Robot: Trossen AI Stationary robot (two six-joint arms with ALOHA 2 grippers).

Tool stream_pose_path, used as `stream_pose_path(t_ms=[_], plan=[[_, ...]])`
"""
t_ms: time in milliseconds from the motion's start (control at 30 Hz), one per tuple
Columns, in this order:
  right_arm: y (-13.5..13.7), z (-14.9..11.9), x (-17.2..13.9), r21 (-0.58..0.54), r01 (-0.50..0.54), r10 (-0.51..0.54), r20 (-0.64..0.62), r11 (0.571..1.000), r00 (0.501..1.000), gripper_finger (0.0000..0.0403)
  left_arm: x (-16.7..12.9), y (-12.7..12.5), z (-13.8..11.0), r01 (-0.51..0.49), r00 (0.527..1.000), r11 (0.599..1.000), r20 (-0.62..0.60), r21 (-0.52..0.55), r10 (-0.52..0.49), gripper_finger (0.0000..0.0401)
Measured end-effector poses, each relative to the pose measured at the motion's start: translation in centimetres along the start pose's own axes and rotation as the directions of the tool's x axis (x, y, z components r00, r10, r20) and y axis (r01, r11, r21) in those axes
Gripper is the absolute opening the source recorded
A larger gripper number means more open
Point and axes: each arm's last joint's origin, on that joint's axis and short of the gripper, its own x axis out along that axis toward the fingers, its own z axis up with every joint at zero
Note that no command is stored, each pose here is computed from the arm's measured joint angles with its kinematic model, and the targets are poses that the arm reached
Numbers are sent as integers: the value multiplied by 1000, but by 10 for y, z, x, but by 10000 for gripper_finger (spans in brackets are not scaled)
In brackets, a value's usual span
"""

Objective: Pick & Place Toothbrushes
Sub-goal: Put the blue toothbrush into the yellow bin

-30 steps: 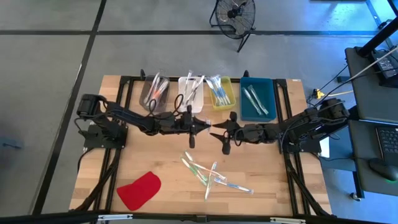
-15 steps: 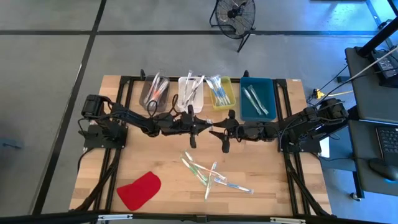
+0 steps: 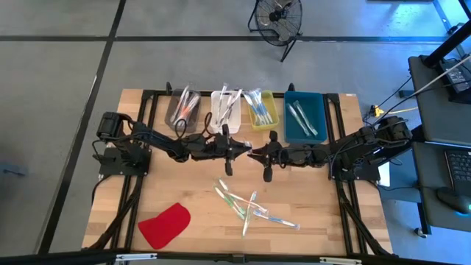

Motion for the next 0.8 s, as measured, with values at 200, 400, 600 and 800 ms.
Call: stream_pose_path(t_ms=[200, 400, 600, 800], plan=[[0, -2, 0, 45, 3, -2, -23, 999, 1000, 38, 0, 0, -2, -4, 1000, 1000, -30, 16, 4, 25], [-1, -6, 0, 84, 11, -7, -56, 996, 998, 39, 0, 0, -4, -6, 999, 997, -45, 74, 9, 59], [-2, -10, -1, 101, 30, -19, -105, 994, 994, 40, 0, 1, -9, -15, 995, 994, -99, 111, 26, 115], [-3, -15, -2, 124, 64, -44, -158, 990, 986, 40, -2, 3, -17, -73, 980, 986, -175, 148, 98, 169]])
